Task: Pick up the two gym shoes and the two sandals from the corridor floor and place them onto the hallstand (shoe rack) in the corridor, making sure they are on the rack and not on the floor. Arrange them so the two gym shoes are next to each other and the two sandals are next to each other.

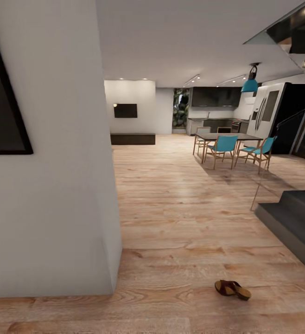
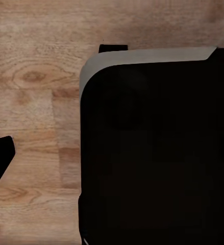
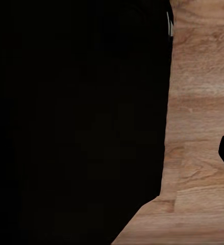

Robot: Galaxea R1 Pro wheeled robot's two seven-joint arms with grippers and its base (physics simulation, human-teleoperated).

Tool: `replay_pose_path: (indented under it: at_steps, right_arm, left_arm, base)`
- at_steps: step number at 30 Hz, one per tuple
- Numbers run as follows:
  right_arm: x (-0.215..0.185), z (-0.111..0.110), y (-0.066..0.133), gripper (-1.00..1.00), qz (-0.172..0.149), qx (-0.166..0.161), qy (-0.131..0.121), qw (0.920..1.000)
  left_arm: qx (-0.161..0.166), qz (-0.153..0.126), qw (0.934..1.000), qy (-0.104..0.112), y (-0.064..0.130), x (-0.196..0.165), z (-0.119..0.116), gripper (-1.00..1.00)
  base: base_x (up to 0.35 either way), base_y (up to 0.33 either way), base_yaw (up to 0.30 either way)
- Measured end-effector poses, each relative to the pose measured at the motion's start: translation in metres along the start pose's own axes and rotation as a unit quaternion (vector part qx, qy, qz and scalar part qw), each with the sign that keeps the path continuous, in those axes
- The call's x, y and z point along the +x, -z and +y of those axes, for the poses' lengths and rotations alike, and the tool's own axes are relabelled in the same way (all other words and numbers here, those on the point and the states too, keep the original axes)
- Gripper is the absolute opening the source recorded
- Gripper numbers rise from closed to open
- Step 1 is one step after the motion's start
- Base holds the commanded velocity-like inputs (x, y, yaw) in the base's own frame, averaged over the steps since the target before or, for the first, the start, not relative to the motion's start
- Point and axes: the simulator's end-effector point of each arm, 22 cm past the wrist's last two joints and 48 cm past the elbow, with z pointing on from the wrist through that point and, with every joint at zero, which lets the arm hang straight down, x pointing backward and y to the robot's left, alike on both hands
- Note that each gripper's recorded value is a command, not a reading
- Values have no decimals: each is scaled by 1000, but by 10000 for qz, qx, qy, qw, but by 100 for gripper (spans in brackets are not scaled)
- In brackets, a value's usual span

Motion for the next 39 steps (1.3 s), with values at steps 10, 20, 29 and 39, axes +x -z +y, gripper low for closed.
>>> replay_pose_path:
  at_steps: [10,20,29,39]
  right_arm:
    - [0,0,0,100,2,2,0,10000]
    - [0,0,0,100,2,1,0,10000]
    - [0,0,0,100,1,1,0,10000]
    - [0,0,0,100,1,1,0,10000]
  left_arm:
    - [-6,0,10000,1,0,0,0,100]
    - [-6,0,10000,5,0,0,1,100]
    - [-1,0,10000,-7,0,0,0,100]
    - [-5,0,10000,-8,0,0,0,100]
  base:
    - [-90,69,-2]
    - [-5,3,0]
    - [-155,95,0]
    - [-269,183,0]
